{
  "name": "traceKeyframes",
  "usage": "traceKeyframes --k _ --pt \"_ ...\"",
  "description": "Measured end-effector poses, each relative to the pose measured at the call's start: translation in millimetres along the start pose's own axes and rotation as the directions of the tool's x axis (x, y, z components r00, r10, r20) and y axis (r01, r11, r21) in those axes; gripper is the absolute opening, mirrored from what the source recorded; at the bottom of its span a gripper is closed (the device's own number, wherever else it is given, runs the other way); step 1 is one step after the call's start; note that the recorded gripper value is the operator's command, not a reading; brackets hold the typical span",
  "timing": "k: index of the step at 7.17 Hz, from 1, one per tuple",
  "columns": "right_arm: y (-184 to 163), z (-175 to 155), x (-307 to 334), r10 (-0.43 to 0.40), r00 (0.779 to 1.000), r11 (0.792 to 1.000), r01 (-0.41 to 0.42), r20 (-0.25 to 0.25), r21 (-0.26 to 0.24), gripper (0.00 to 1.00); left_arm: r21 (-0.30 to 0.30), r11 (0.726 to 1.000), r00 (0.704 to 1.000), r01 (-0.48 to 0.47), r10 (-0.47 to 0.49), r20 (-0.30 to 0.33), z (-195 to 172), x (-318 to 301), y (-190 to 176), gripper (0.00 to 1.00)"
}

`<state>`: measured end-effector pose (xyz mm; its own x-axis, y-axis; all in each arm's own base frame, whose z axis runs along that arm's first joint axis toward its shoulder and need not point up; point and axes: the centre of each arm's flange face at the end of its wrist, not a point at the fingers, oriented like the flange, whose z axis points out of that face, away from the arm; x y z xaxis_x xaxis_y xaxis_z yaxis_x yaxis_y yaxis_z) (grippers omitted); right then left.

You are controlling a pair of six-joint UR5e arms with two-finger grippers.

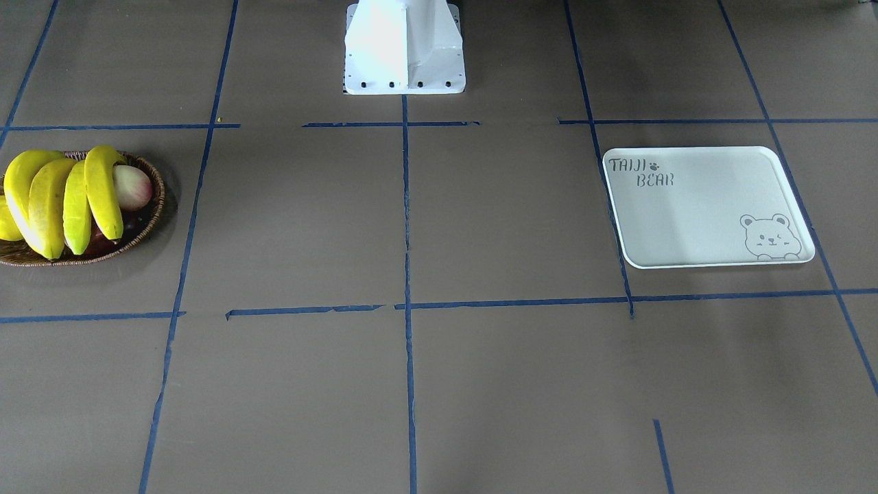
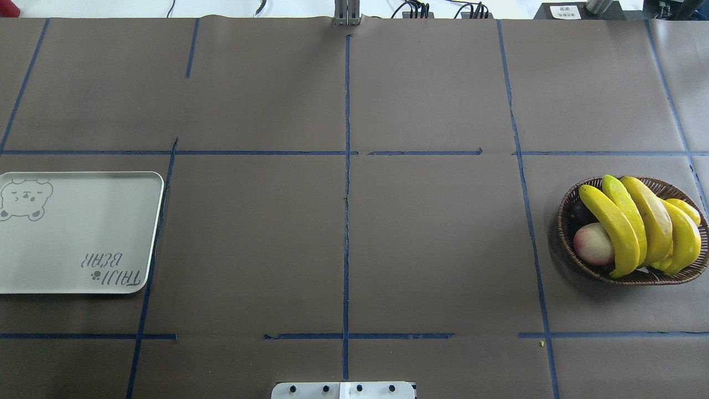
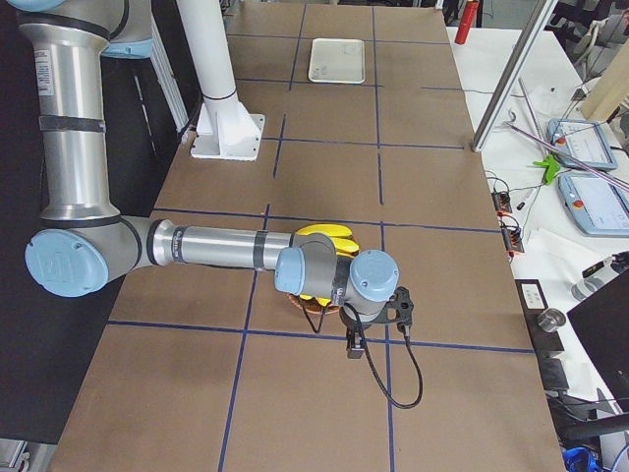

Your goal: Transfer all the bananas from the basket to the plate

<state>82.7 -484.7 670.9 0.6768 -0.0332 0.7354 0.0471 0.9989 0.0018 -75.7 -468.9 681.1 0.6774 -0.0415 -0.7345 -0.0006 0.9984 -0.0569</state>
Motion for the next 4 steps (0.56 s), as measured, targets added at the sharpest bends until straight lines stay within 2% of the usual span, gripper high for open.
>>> traceKeyframes --k 4 --pt "-3.5 -3.4 -3.2 0.000 1.000 1.000 0.000 -0.001 0.007 1.00 0.002 1.000 1.000 0.004 -0.004 -0.001 -1.2 2.3 -1.3 1.00"
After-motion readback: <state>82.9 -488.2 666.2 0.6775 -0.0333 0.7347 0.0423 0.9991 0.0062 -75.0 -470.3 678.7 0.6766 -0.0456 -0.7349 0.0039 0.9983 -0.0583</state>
